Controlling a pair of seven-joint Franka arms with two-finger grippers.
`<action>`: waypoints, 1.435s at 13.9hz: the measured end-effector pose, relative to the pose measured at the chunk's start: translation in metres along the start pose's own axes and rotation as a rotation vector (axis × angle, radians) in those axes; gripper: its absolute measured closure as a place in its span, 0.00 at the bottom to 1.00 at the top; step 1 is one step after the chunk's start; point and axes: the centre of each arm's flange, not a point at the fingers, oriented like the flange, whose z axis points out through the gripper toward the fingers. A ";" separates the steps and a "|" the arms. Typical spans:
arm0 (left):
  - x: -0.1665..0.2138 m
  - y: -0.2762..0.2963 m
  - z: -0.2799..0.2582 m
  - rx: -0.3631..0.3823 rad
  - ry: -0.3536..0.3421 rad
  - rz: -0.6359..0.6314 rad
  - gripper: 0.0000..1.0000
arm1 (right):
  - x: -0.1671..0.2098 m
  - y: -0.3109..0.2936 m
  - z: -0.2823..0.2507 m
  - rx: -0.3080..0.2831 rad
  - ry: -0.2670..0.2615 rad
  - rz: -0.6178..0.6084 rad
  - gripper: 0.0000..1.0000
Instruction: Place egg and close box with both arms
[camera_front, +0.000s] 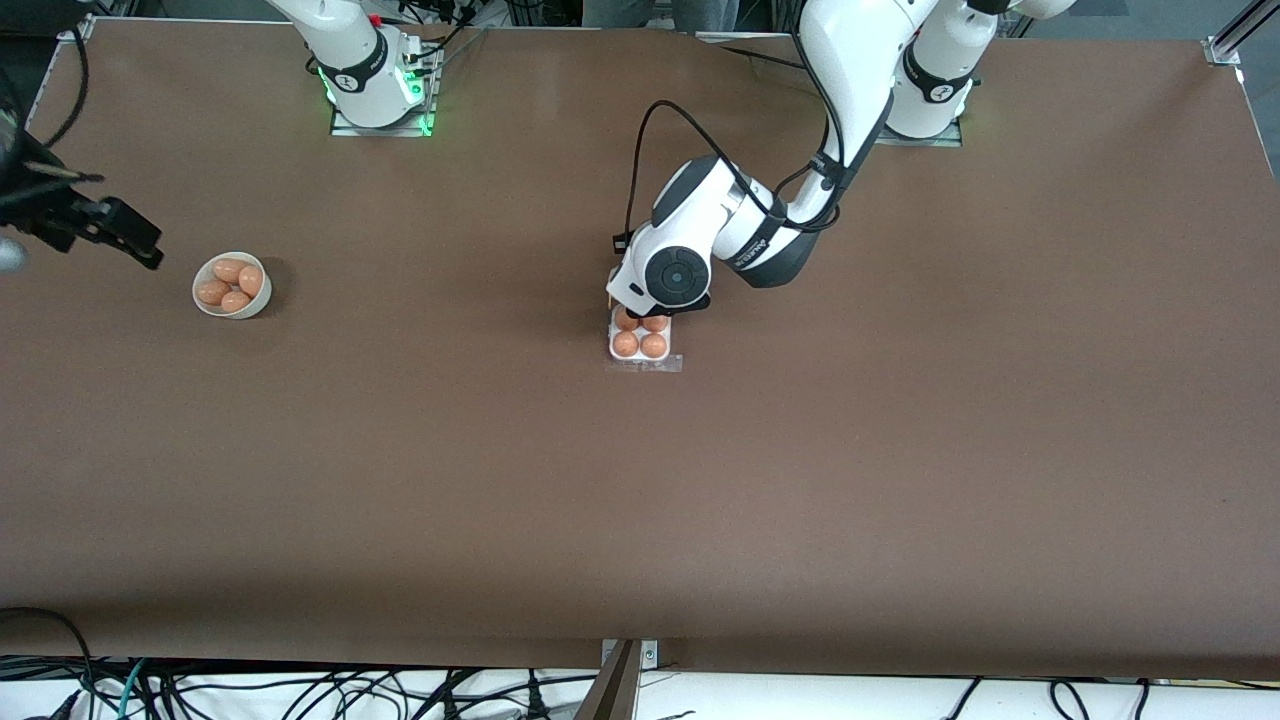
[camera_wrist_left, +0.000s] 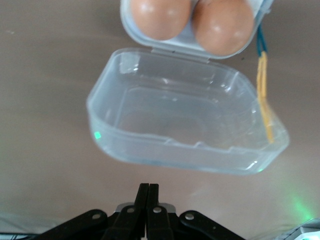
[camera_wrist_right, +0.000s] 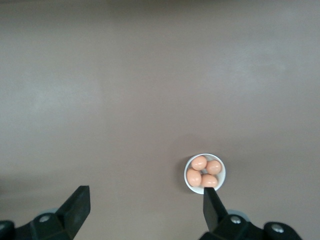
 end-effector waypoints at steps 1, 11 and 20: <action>0.003 0.002 -0.002 -0.018 0.021 -0.003 0.95 | -0.001 0.004 -0.001 0.003 0.002 -0.017 0.00; 0.061 -0.046 -0.135 -0.145 0.262 -0.081 0.84 | 0.011 0.002 0.021 0.065 -0.029 -0.020 0.00; 0.031 -0.214 -0.360 -0.021 0.569 -0.141 0.01 | 0.012 -0.004 0.019 0.067 -0.023 -0.031 0.00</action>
